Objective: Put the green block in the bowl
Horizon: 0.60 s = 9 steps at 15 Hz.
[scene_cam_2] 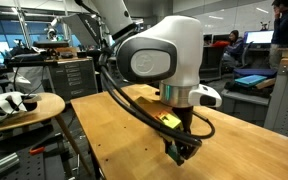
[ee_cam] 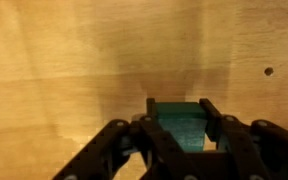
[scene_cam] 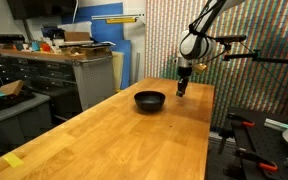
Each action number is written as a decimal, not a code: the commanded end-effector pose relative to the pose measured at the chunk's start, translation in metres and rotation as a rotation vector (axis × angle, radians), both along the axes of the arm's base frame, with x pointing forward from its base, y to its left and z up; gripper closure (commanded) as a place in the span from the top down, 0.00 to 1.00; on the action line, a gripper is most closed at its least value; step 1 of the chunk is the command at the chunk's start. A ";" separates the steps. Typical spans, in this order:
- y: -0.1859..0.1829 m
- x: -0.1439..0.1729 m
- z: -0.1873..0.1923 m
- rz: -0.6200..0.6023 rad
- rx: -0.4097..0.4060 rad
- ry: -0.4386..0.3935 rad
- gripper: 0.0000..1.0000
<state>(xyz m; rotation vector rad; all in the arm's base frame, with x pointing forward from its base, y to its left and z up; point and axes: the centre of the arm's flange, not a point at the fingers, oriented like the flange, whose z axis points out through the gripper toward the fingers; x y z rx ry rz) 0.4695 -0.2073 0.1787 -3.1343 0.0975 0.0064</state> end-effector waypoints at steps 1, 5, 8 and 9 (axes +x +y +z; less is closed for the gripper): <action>0.011 0.018 0.042 0.026 -0.040 -0.035 0.21; 0.034 0.047 0.071 0.066 -0.081 -0.077 0.21; 0.062 0.074 0.085 0.102 -0.101 -0.091 0.21; 0.072 0.082 0.088 0.112 -0.103 -0.095 0.21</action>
